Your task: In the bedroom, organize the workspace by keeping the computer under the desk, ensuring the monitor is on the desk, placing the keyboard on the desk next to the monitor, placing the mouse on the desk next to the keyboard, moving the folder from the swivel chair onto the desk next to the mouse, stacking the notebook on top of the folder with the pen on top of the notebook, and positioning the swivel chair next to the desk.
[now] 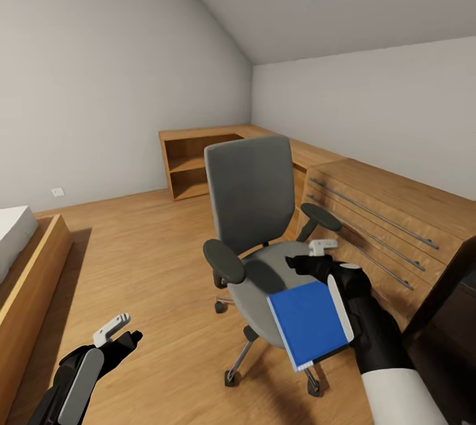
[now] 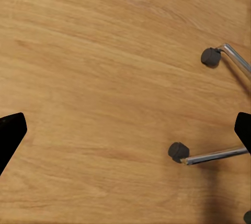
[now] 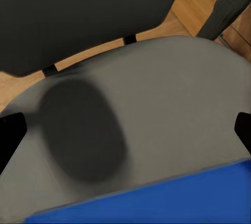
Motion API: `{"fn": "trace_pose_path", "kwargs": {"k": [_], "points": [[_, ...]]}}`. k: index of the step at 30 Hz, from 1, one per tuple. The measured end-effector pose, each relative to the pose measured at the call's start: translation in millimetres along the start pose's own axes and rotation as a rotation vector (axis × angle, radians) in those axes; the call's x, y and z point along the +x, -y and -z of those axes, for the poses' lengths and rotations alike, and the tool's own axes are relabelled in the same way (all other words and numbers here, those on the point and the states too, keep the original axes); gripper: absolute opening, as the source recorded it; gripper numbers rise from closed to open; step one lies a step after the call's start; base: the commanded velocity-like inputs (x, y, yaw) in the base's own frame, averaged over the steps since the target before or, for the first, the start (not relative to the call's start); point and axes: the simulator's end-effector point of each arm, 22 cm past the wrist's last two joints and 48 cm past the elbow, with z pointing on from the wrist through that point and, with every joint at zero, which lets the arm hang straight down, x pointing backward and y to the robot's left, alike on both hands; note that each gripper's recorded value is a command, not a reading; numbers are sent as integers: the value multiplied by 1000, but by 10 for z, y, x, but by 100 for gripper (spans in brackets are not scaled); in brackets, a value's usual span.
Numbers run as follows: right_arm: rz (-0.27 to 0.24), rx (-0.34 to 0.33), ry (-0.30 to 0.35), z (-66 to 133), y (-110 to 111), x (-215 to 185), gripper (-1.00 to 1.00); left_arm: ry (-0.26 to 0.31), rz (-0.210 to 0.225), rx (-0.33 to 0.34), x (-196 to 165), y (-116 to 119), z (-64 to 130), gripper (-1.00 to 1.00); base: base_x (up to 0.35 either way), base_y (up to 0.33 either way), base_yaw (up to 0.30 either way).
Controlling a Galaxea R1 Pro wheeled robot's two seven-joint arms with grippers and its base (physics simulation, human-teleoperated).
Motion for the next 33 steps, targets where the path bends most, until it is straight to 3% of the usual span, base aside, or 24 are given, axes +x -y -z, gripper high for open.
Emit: {"fn": "trace_pose_path", "kwargs": {"k": [14, 33], "points": [[-12, -28, 34, 63, -179, -108, 100, 6, -3, 2, -15, 14, 13, 100, -20, 19, -56], [-13, -36, 54, 133, -212, -198, 100, 22, -1, 15, -75, 62, 75, 100, -157, 269, -234]]}}
